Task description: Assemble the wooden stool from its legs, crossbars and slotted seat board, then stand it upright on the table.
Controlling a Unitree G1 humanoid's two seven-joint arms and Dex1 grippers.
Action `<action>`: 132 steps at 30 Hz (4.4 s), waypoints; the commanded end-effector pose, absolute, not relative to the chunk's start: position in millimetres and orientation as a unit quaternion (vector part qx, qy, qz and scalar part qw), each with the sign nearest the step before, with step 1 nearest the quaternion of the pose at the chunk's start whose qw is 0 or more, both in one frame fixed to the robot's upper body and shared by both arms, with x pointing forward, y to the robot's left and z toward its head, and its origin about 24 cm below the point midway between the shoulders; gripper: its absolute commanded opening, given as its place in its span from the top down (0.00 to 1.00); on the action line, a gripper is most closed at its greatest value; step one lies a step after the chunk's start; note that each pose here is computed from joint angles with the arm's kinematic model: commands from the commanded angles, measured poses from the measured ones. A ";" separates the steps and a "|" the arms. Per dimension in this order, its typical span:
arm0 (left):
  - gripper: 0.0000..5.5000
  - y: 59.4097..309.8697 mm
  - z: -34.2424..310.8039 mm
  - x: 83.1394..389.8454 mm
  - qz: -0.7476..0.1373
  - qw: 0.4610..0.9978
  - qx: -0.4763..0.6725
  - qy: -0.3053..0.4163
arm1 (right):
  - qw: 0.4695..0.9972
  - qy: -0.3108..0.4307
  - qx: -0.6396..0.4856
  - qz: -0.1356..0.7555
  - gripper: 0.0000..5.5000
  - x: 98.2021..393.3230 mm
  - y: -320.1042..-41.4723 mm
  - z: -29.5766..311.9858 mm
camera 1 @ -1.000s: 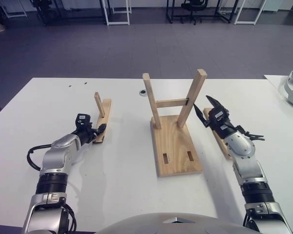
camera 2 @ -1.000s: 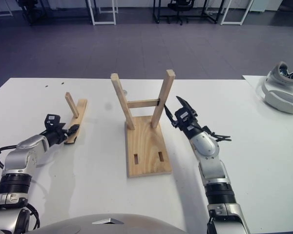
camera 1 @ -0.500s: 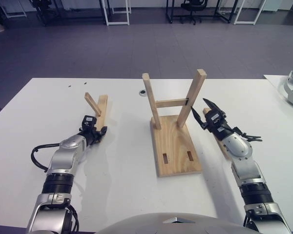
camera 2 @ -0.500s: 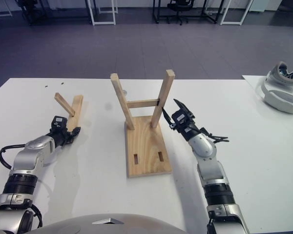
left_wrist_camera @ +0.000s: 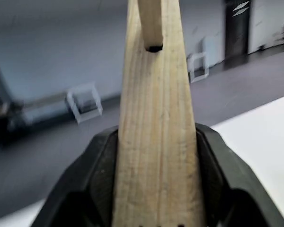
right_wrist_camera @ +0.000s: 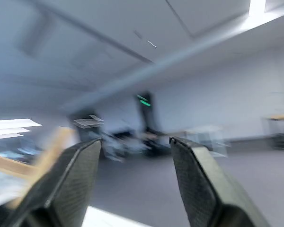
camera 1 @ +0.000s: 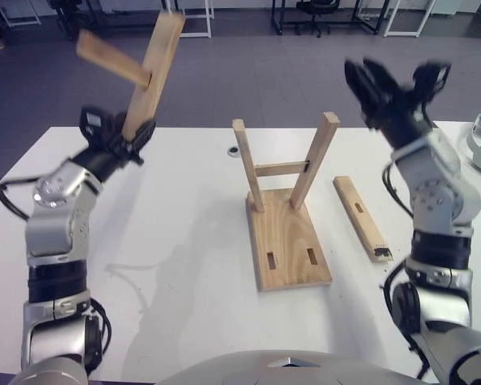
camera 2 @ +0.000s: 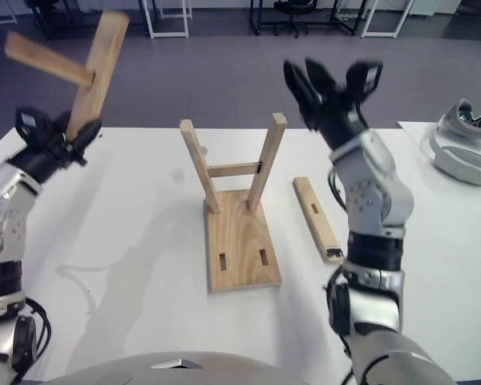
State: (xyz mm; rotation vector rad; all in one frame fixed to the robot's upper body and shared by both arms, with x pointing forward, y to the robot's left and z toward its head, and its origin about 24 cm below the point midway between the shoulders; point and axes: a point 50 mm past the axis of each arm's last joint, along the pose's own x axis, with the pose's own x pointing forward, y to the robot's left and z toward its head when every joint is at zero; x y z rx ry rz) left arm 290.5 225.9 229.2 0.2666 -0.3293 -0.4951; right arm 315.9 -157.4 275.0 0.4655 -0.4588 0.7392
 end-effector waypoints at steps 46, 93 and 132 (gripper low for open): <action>0.14 161.8 104.4 220.9 -0.264 0.963 0.039 0.028 | 0.958 0.048 0.267 0.093 0.81 183.8 -262.2 123.8; 0.14 155.2 92.5 246.9 -0.269 0.959 0.086 0.040 | 0.955 0.281 -0.024 0.091 0.39 229.1 -265.4 38.1; 0.69 111.7 329.0 272.8 -0.507 0.761 -0.311 -0.261 | 0.797 -0.410 -0.285 0.340 0.63 262.3 -131.6 280.3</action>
